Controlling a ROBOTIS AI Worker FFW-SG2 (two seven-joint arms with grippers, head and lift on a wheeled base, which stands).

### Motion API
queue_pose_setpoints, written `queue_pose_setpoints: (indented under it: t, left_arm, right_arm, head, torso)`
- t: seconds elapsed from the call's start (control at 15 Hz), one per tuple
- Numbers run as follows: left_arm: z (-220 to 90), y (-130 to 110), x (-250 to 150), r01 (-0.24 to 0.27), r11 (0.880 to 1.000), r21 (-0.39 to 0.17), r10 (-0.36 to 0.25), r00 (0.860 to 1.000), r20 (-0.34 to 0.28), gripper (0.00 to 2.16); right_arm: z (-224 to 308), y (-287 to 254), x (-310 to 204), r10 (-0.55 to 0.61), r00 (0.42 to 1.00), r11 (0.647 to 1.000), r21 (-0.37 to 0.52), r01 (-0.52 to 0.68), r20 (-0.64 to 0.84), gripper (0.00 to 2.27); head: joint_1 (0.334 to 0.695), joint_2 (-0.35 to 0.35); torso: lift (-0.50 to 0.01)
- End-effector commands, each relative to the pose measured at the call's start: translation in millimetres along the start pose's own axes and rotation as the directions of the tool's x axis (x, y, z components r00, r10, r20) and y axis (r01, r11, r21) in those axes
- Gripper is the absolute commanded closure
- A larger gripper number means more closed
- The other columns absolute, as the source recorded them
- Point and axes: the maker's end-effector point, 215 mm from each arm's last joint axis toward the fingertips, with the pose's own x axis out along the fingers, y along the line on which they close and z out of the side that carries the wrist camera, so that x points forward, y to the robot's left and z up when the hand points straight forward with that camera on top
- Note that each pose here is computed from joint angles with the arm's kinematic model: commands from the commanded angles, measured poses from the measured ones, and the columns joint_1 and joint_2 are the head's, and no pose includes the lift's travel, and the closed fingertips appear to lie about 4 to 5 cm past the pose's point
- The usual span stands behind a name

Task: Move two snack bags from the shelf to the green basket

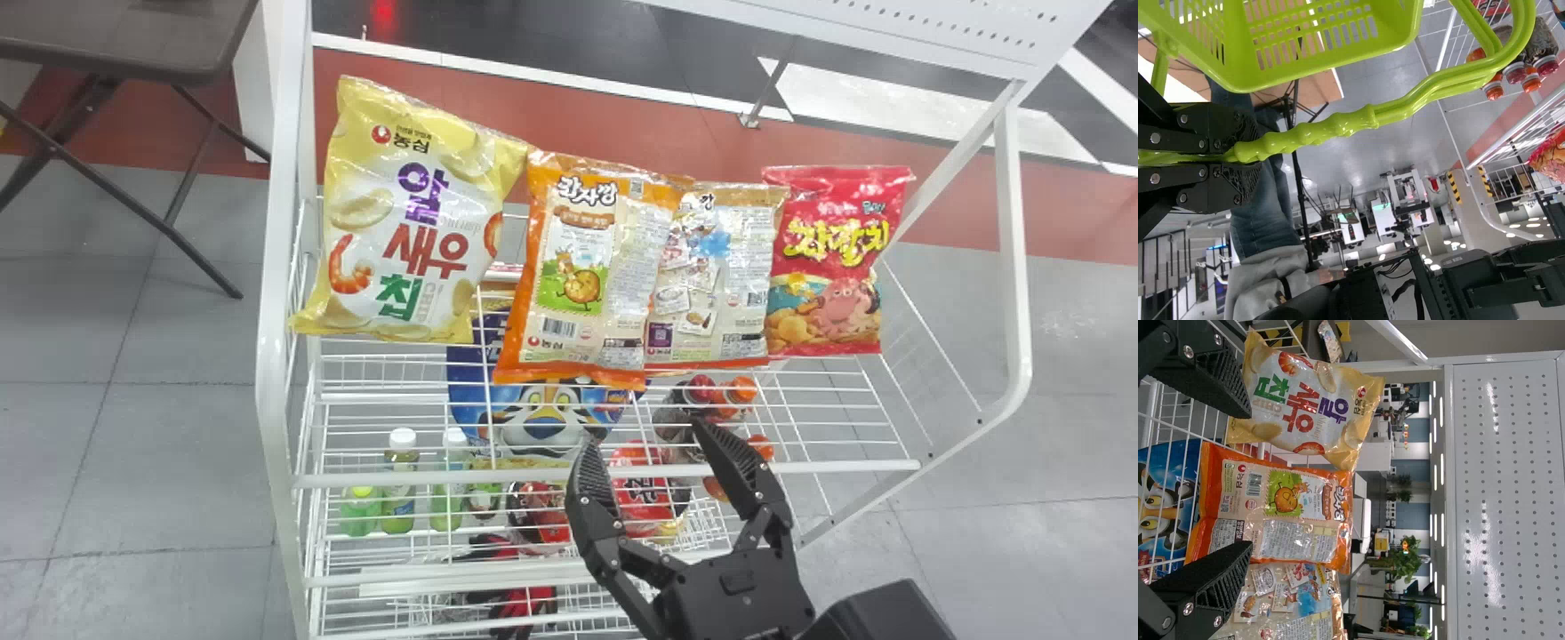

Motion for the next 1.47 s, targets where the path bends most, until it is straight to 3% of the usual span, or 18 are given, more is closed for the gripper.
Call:
queue_pose_setpoints:
  t: [0.0,0.67,0.93,1.4]
  left_arm:
    - [-0.4,-0.8,0.5,0.003,1.0,0.0,-0.003,1.0,0.0,2.11]
    - [-1.8,-2.5,1.0,0.006,1.0,0.003,-0.006,1.0,0.002,2.08]
    - [-2.9,-1.4,0.6,0.002,1.0,0.002,-0.002,1.0,-0.001,2.08]
    - [-6.5,5.6,-2.6,-0.008,1.0,-0.006,0.008,1.0,-0.017,2.08]
  right_arm:
    - [0.8,-0.8,0.0,-0.002,1.0,1.0,0.0,0.002,0.003,0.14]
    - [-1.5,-3.0,9.4,-0.006,1.0,1.0,0.004,0.006,0.015,0.14]
    - [-1.8,-8.1,39.9,-0.008,1.0,1.0,-0.009,0.008,0.029,0.14]
    - [-41.1,-38.9,119.8,-0.043,0.992,0.999,0.003,0.043,-0.119,0.14]
  head:
    - [0.695,-0.35]
    - [0.695,-0.35]
    - [0.695,-0.35]
    - [0.695,-0.35]
  torso:
    - [-0.016]
    - [-0.016]
    - [-0.016]
    - [-0.016]
